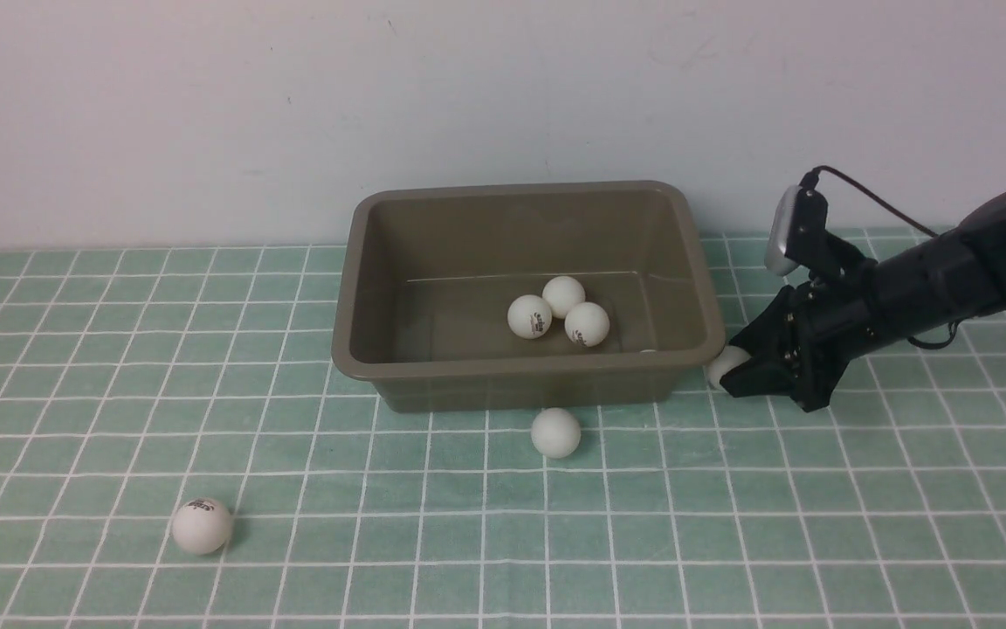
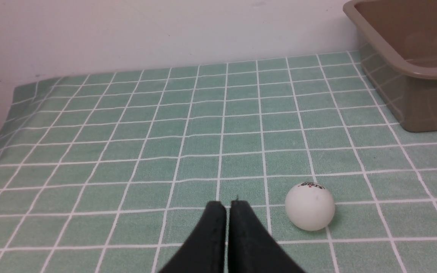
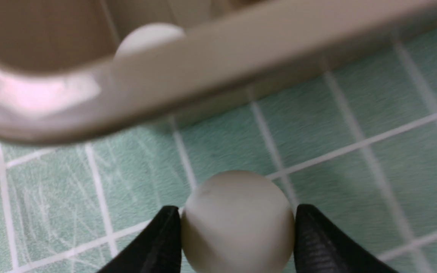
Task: Put the table tennis balls in the box on the green coffee tablecloth.
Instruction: 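Reach for and grasp a ping pong ball on the table, then release the ping pong ball into the bin and lift the gripper away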
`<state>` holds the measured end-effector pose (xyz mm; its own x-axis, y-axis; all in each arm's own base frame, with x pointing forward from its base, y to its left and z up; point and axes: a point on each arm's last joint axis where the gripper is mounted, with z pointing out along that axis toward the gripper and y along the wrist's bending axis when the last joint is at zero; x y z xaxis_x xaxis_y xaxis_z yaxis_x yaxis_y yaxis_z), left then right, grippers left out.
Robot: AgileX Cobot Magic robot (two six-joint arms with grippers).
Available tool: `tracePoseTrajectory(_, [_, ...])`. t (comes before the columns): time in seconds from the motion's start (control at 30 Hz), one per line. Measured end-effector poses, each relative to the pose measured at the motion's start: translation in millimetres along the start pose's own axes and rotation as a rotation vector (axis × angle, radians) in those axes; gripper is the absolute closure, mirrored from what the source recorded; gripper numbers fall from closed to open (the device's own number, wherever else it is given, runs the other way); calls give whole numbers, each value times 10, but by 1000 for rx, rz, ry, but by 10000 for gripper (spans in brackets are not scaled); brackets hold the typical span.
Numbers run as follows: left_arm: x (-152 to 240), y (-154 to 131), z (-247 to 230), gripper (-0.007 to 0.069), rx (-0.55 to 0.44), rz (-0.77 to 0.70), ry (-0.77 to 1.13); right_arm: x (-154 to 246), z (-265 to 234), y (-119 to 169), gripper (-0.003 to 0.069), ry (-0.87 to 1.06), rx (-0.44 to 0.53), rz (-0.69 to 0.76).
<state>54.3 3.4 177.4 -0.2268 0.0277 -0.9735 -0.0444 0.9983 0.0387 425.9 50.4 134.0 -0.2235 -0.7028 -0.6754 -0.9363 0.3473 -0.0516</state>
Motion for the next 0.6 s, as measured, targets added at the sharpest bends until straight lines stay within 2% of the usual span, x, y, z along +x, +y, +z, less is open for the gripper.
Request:
tracePoseTrajectory(0.07, [0,0,0,629,0,0,0,-81,-105,-10,311,3,33,-18])
tracePoseTrajectory(0.2, [0,0,0,629,0,0,0,-332,-516,-45,311,7,167,-78])
tracePoseTrajectory(0.33, [0,0,0,629,0,0,0,-700,-885,51,311,-64,257,-129])
tracePoseTrajectory(0.47, [0,0,0,629,0,0,0,-1043,-757,211,311,-143,260,-167])
tracePoseTrajectory(0.6, [0,0,0,629,0,0,0,-1272,-395,352,311,-143,279,-192])
